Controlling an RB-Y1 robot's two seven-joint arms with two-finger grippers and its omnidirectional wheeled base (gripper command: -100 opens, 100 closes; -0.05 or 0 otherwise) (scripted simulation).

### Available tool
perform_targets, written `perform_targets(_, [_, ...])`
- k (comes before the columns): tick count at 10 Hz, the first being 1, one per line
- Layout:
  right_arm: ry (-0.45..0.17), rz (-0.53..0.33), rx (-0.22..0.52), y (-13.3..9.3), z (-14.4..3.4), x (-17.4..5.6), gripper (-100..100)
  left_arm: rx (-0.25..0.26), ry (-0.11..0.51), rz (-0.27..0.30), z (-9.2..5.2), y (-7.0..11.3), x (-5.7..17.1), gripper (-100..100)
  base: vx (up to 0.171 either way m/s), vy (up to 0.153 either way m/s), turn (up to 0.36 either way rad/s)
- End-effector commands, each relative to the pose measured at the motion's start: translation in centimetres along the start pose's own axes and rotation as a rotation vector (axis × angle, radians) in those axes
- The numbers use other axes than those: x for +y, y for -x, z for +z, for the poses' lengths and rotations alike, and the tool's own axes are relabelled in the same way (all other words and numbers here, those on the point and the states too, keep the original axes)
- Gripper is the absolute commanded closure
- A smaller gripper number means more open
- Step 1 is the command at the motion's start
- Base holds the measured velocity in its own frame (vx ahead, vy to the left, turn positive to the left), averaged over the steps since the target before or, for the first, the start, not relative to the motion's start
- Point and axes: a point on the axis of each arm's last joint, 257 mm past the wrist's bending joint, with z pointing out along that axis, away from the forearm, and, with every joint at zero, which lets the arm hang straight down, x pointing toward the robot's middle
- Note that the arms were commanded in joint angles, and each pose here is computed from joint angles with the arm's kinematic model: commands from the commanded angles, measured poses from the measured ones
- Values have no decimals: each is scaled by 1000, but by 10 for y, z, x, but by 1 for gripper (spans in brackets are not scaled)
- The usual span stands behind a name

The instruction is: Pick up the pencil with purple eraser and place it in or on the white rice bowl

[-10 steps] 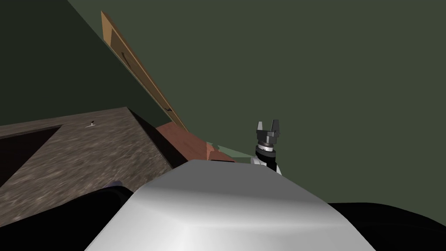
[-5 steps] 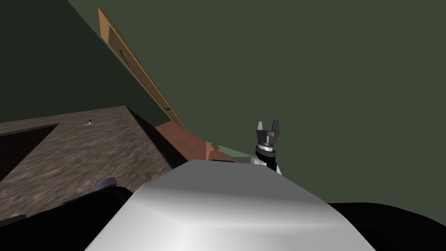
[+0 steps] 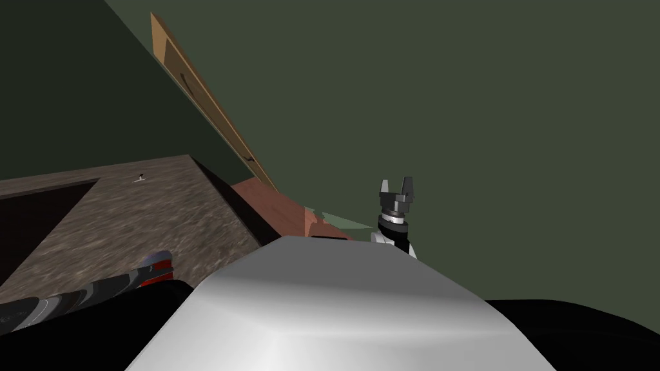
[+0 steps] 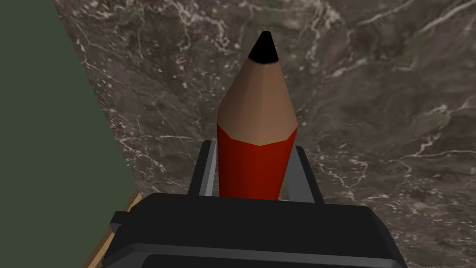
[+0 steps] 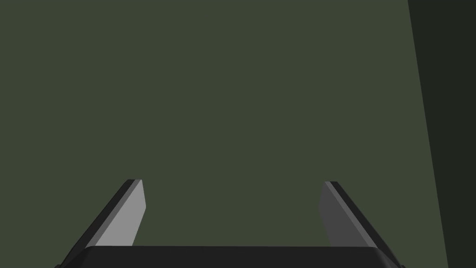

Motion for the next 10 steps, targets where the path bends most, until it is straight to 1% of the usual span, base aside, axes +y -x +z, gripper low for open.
perform_targets(1, [0, 0, 0, 0, 0, 0, 0, -24, -19, -4, -8, 20, -16, 100, -167, -66, 36])
perform_targets(2, [0, 0, 0, 0, 0, 0, 0, -31, -25, -6, -10, 26, -21, 100, -168, -45, 24])
perform_targets(3, [0, 0, 0, 0, 0, 0, 0, -44, -33, -10, -16, 38, -31, 100, -151, -30, 9])
perform_targets(4, [0, 0, 0, 0, 0, 0, 0, -44, -33, -10, -16, 38, -31, 100, -118, 2, 2])
perform_targets(7, [0, 0, 0, 0, 0, 0, 0, -57, -40, -12, -23, 53, -43, 100, -79, 5, -3])
perform_targets(8, [0, 0, 0, 0, 0, 0, 0, -59, -44, -12, -29, 64, -55, 100, -145, -1, -22])
perform_targets(9, [0, 0, 0, 0, 0, 0, 0, -59, -44, -12, -29, 64, -55, 100, -143, 3, -26])
perform_targets(10, [0, 0, 0, 0, 0, 0, 0, -57, -45, -12, -31, 67, -60, 100, -93, 5, 0])
